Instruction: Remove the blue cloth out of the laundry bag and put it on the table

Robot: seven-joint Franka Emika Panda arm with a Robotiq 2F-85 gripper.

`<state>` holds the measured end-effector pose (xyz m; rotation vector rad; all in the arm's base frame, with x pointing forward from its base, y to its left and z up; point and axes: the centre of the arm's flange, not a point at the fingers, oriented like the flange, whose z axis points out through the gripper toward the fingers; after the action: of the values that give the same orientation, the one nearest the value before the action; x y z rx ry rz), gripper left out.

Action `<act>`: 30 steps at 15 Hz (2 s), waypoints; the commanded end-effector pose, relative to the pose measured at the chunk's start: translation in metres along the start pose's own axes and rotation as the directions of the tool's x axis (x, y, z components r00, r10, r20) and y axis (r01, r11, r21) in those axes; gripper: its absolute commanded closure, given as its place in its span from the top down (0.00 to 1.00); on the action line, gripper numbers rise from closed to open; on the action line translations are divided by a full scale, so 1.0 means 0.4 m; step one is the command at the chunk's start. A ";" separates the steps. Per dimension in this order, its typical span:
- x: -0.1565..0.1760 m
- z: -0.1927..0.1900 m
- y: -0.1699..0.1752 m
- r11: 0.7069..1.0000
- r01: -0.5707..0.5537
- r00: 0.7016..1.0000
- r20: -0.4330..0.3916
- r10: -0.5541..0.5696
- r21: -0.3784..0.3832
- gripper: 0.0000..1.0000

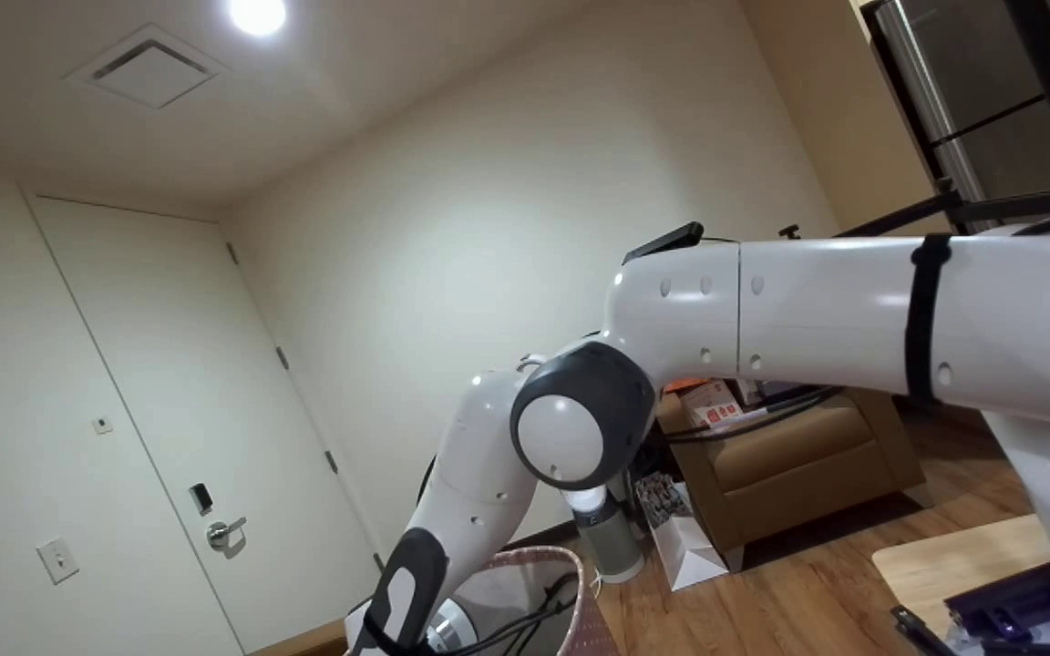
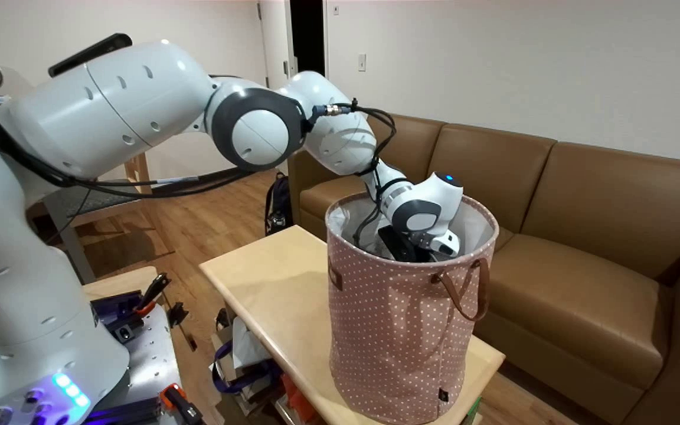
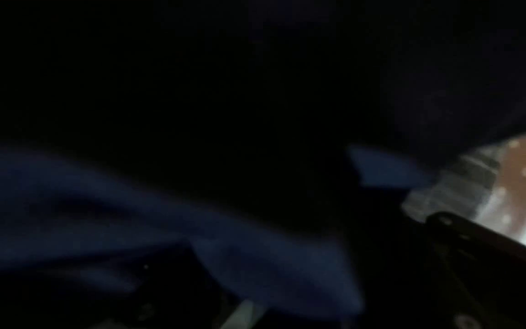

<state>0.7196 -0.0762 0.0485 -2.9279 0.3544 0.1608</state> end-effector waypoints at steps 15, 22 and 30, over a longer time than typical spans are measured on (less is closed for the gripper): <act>-0.152 -0.516 -0.030 0.997 0.061 0.964 -0.258 -0.069 -0.040 0.04; -0.239 -0.767 -0.022 0.967 -0.028 0.935 -0.348 -0.064 -0.252 0.03; -0.424 -1.125 -0.265 0.827 0.043 0.782 -0.496 -0.377 -0.561 0.03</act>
<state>0.6553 -0.0641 0.4762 -3.4221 0.1524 -0.7200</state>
